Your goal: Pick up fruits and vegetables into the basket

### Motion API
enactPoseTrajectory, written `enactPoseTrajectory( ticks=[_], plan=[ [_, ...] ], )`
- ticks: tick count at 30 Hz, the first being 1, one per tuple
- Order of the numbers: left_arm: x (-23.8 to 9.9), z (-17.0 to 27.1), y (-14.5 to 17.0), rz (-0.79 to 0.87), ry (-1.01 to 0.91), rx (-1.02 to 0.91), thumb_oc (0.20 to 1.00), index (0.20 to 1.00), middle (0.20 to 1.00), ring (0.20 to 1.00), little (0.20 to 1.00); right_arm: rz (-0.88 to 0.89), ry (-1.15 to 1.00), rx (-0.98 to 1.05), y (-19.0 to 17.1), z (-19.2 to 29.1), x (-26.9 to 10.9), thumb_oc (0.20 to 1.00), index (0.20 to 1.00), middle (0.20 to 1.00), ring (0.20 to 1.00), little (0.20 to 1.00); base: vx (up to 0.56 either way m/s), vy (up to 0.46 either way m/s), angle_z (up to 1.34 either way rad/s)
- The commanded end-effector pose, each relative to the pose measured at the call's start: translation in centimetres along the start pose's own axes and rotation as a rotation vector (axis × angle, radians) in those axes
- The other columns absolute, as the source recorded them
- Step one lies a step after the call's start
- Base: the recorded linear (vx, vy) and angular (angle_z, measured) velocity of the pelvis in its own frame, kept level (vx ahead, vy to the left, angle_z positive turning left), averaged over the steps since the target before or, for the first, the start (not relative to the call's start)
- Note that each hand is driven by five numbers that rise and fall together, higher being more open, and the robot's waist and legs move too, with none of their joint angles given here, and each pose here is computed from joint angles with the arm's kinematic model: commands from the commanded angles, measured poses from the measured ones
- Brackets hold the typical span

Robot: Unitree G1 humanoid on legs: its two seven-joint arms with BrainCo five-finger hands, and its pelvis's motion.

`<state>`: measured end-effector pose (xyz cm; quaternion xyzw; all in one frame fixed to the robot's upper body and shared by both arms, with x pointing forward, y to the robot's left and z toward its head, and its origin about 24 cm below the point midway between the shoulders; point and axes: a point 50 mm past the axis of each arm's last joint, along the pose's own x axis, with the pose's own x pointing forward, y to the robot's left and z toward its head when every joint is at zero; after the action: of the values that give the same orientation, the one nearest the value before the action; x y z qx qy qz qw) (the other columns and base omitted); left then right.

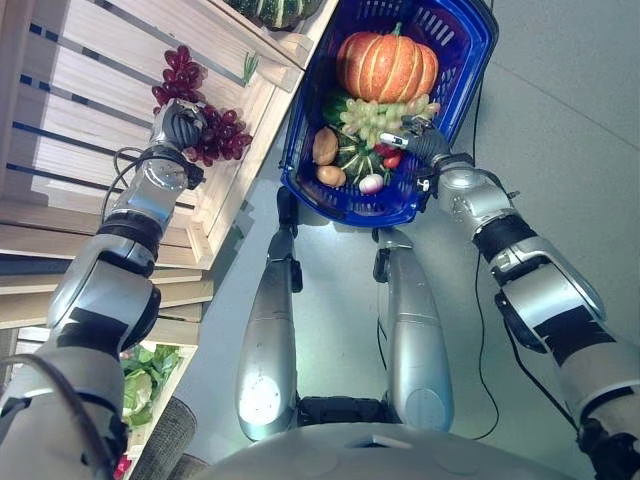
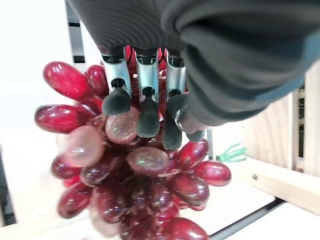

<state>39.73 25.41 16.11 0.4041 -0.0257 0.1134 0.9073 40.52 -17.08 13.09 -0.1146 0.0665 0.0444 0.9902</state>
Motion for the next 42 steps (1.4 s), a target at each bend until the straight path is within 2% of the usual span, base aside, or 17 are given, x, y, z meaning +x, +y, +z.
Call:
enactPoseTrajectory(
  ticks=[1, 2, 3, 8, 11, 13, 18, 22, 32, 42],
  plan=[
    [-0.1, 1.1, 0.6, 0.139, -0.144, 0.278, 0.366, 0.366, 0.366, 0.366, 0.366, 0.013, -0.047, 0.028, 0.0, 0.6, -0.1, 1.000, 1.000, 1.000, 1.000, 1.000, 0.00, 0.000, 0.00],
    [0.0, 1.3, 0.7, 0.149, -0.166, 0.325, 0.859, 0.859, 0.859, 0.859, 0.859, 0.013, -0.047, 0.029, 0.0, 0.6, -0.1, 1.000, 1.000, 1.000, 1.000, 1.000, 0.00, 0.000, 0.00],
    [0.0, 2.0, 0.8, 0.177, -0.240, 0.460, 1.000, 1.000, 1.000, 1.000, 1.000, 0.015, -0.046, 0.030, 0.0, 0.5, -0.1, 1.000, 1.000, 1.000, 1.000, 1.000, 0.00, 0.000, 0.00],
    [-0.4, 3.7, -0.9, 0.154, -0.466, 0.809, 1.000, 1.000, 1.000, 1.000, 1.000, 0.020, -0.048, 0.030, 0.1, 0.7, -0.1, 1.000, 1.000, 1.000, 1.000, 1.000, 0.00, 0.000, 0.00],
    [-0.4, 4.1, -1.3, 0.146, -0.502, 0.854, 1.000, 1.000, 1.000, 1.000, 1.000, 0.022, -0.048, 0.026, 0.2, 0.8, 0.0, 1.000, 1.000, 1.000, 1.000, 1.000, 0.00, 0.005, -0.01],
    [-0.4, 4.1, -2.1, 0.083, -0.529, 0.941, 1.000, 1.000, 1.000, 1.000, 1.000, 0.023, -0.051, 0.022, 0.2, 0.7, 0.0, 1.000, 1.000, 1.000, 1.000, 1.000, 0.00, 0.021, -0.04],
    [-0.5, 3.7, -2.8, 0.010, -0.523, 0.997, 1.000, 1.000, 1.000, 1.000, 1.000, 0.022, -0.053, 0.018, 0.3, 1.0, 0.1, 1.000, 1.000, 1.000, 1.000, 1.000, 0.00, 0.000, 0.00],
    [-0.3, 3.0, -2.9, -0.068, -0.434, 1.062, 1.000, 1.000, 1.000, 1.000, 1.000, 0.022, -0.055, 0.015, 0.4, 1.3, 0.1, 1.000, 1.000, 1.000, 1.000, 1.000, 0.00, 0.000, 0.00],
    [-0.3, -0.9, -2.0, -0.117, -0.192, 1.157, 1.000, 1.000, 1.000, 1.000, 1.000, 0.026, -0.051, 0.023, 0.6, 1.5, 0.4, 1.000, 1.000, 1.000, 1.000, 1.000, 0.00, 0.000, 0.00],
    [-1.0, -3.7, -1.5, -0.095, -0.017, 1.240, 1.000, 1.000, 1.000, 1.000, 1.000, 0.027, -0.065, 0.032, 0.8, 1.9, 0.5, 1.000, 1.000, 1.000, 1.000, 1.000, 0.00, 0.000, 0.00]
  ],
)
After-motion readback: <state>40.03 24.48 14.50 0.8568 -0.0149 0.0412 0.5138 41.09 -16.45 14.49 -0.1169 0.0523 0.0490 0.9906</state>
